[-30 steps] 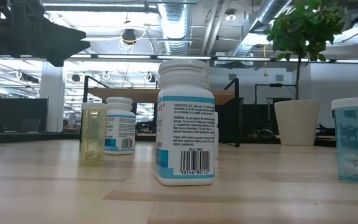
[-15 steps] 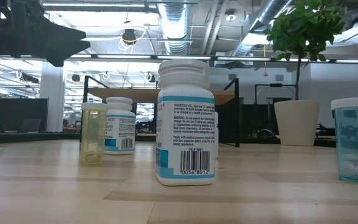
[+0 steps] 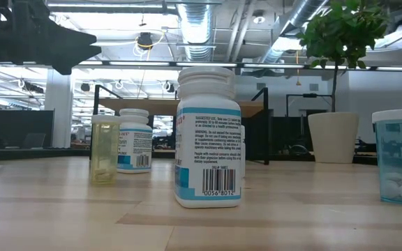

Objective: Pick and place medicine bottles onto shelf by color
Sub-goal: Put the orange pill bottle on the shelf

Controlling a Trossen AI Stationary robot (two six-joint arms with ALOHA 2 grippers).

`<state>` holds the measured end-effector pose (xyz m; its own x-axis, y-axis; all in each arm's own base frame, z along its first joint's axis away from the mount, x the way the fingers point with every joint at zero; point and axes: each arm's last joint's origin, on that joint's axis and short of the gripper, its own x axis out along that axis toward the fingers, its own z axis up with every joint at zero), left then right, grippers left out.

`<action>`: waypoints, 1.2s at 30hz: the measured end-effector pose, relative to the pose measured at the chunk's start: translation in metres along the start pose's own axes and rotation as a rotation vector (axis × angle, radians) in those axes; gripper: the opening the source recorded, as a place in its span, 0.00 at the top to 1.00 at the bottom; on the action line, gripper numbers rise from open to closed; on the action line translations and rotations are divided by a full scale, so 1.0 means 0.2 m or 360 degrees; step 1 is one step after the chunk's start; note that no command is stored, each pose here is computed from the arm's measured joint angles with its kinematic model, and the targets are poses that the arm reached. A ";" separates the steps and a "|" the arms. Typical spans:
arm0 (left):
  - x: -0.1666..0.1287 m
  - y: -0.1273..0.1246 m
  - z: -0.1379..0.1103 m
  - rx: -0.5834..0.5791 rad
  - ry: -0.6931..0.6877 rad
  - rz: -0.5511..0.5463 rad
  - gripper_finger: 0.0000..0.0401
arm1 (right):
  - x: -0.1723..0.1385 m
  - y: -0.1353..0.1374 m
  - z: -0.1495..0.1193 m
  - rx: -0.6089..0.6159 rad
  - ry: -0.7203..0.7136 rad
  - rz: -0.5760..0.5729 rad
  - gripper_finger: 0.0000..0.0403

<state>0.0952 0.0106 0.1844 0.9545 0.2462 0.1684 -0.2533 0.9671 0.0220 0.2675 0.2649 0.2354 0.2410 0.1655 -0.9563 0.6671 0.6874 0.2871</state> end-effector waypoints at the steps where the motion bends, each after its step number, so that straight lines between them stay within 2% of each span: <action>1: 0.00 0.00 0.00 0.0000 0.0000 0.0000 0.46 | 0.00 0.00 -0.01 0.0006 -0.0002 -0.0002 0.36; 7: 0.00 0.00 0.00 0.0000 0.0000 0.0000 0.46 | 0.03 -0.04 -0.07 0.0040 -0.0033 -0.0078 0.36; 19: 0.00 0.00 0.00 0.0000 0.0000 -0.0001 0.46 | 0.09 -0.07 -0.03 0.0080 -0.0040 -0.0066 0.36; 28: 0.00 0.00 0.00 0.0000 0.0000 -0.0001 0.46 | 0.09 -0.07 -0.03 0.0027 -0.0038 -0.0063 0.36; 36: 0.00 0.00 0.00 0.0000 0.0000 -0.0001 0.46 | 0.20 -0.06 -0.03 0.0004 0.0018 -0.0115 0.36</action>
<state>0.0952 0.0106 0.1845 0.9546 0.2456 0.1687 -0.2527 0.9673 0.0220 0.2650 0.2685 0.1934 0.1844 0.1237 -0.9750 0.6843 0.6959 0.2177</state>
